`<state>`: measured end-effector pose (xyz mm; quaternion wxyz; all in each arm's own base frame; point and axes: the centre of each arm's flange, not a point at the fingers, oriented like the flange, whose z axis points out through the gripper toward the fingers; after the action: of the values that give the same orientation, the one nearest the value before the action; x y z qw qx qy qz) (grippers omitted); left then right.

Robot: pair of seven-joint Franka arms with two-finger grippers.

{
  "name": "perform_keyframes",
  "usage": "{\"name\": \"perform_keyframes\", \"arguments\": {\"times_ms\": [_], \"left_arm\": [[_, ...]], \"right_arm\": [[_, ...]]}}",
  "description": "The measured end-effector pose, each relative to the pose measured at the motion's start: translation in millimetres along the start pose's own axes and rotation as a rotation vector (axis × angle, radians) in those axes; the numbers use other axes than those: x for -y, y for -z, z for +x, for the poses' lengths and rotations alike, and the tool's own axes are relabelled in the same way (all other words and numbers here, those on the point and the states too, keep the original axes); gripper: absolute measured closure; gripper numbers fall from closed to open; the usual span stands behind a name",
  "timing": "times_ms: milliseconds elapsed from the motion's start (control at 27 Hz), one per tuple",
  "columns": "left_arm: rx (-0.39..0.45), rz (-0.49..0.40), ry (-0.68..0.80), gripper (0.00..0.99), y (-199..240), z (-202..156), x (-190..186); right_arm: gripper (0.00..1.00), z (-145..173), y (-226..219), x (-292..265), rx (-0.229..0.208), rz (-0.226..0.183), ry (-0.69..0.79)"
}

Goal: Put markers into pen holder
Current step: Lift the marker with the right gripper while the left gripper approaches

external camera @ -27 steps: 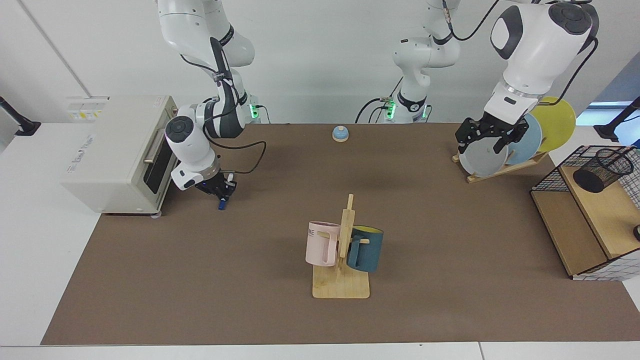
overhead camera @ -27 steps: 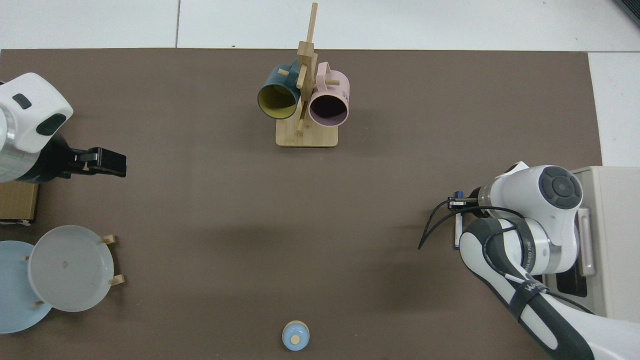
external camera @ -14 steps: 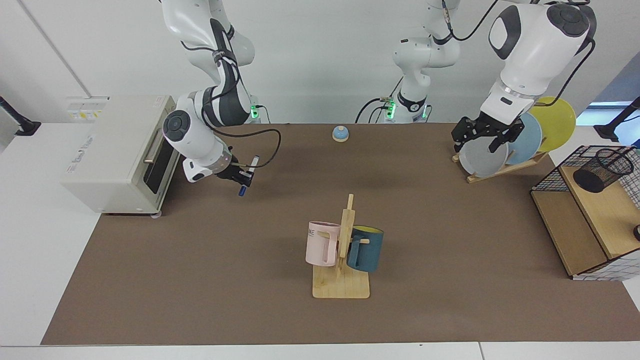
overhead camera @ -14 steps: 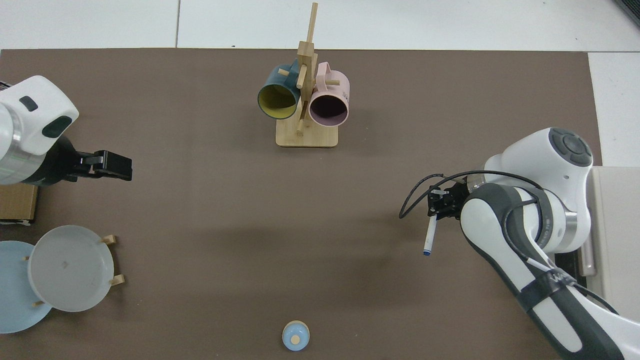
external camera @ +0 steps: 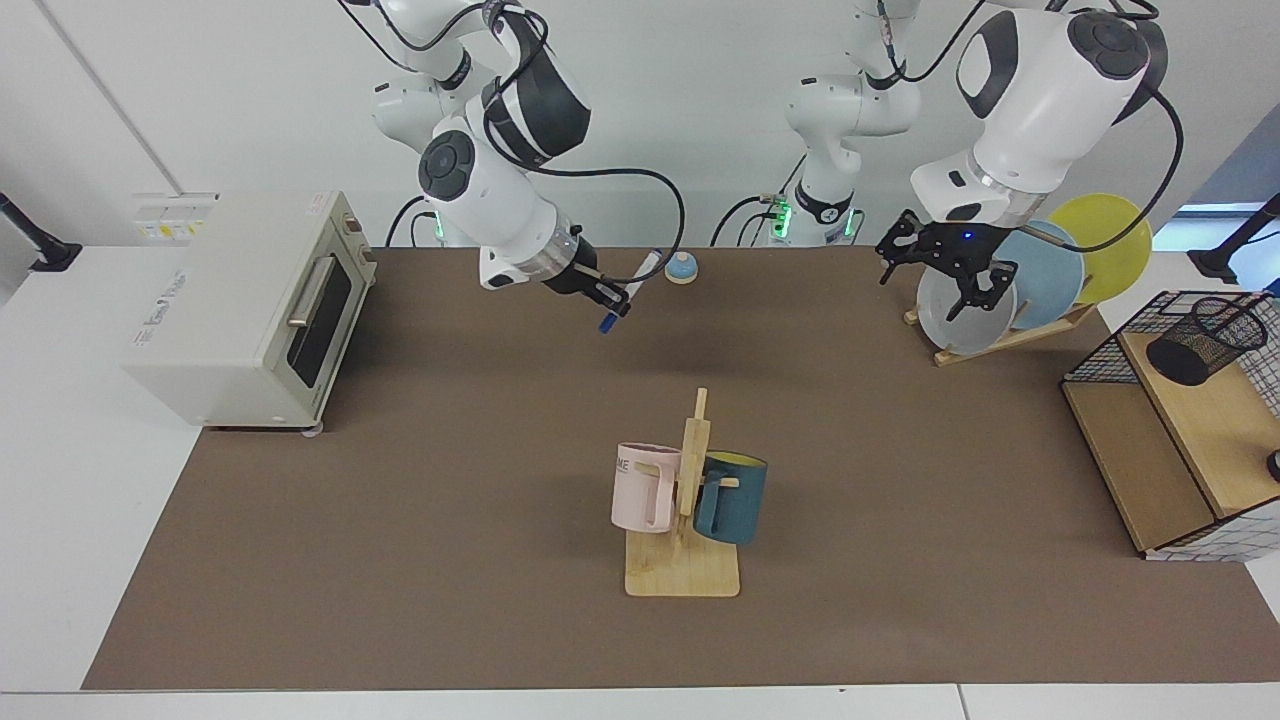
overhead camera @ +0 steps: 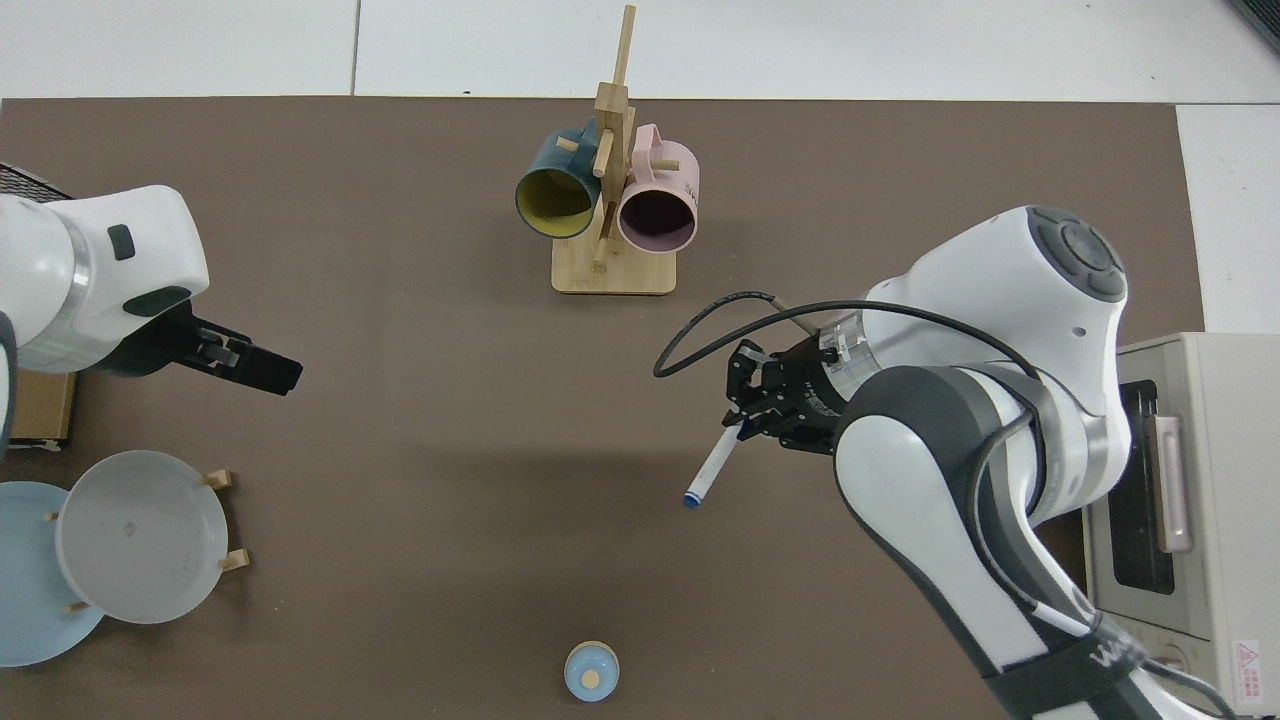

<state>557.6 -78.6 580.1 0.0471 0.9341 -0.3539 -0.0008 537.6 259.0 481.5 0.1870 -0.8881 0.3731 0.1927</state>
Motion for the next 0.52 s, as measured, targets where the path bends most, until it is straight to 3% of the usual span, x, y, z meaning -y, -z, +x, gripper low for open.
{"name": "perform_keyframes", "arguments": {"times_ms": [259, 519], "left_arm": [[0.005, -0.003, -0.260, 0.000, -2.7, 14.9, -24.0], [0.079, 0.039, -0.414, 0.000, -1.1, 35.9, -91.2]], "right_arm": [[0.84, -18.0, 15.7, 38.6, 0.092, 0.119, -0.154], [0.84, -25.2, 23.4, 78.5, 0.139, 0.272, -0.298]]}}
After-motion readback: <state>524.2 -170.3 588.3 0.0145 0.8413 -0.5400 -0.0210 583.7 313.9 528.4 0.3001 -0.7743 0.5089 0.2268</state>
